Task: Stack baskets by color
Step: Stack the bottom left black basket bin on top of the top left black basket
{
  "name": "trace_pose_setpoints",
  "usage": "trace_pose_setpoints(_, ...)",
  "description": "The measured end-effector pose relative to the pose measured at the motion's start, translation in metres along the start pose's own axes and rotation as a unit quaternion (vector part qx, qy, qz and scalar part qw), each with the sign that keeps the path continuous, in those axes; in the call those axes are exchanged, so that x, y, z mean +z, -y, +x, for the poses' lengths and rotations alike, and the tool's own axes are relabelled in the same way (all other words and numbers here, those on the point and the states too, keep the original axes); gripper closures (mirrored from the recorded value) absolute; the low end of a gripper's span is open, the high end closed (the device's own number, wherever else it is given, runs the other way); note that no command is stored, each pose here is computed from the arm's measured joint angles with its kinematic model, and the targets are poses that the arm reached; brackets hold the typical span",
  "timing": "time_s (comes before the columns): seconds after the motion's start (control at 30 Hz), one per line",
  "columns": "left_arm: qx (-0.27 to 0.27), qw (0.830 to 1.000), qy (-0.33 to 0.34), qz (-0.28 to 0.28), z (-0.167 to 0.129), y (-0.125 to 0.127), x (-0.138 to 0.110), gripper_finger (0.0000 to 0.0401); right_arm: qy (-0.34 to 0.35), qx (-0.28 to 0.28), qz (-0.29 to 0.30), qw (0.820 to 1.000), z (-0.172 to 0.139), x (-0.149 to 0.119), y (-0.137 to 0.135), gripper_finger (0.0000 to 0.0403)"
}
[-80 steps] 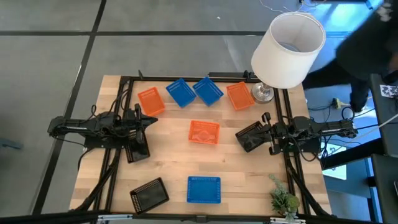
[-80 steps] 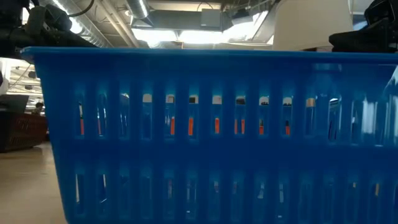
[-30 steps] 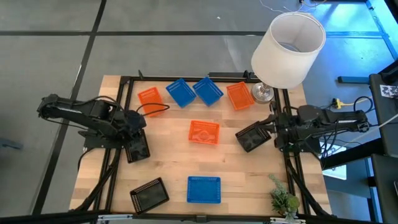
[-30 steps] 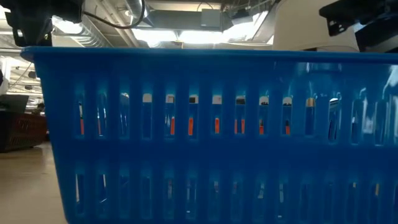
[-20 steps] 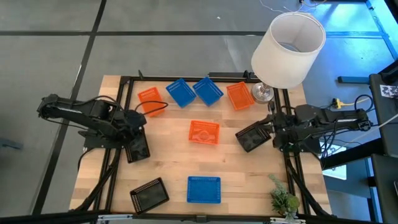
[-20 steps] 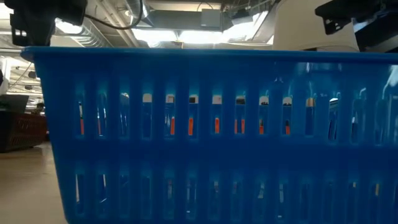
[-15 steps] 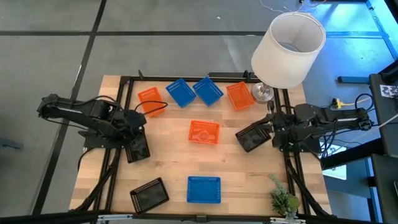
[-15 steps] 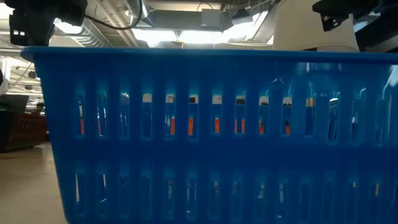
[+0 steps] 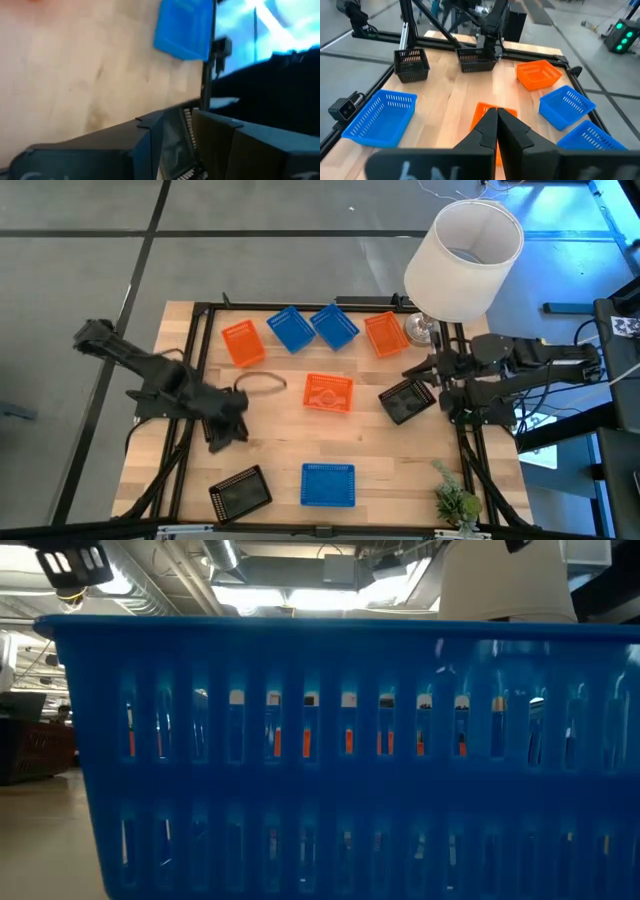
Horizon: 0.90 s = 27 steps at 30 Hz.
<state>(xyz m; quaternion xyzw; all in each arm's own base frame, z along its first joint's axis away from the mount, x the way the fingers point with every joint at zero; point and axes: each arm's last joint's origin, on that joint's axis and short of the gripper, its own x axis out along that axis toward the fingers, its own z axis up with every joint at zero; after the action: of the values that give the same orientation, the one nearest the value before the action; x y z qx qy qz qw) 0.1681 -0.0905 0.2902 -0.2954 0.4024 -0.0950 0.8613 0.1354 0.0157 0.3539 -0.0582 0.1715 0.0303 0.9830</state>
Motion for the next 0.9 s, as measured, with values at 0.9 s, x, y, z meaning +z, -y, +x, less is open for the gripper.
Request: trace_pose_setpoints(0.9,0.118,0.987,-0.104,0.042,0.116,0.029,-0.073,0.031,-0.087,-0.047,0.027,0.995,0.026,0.024,0.003,0.0391)
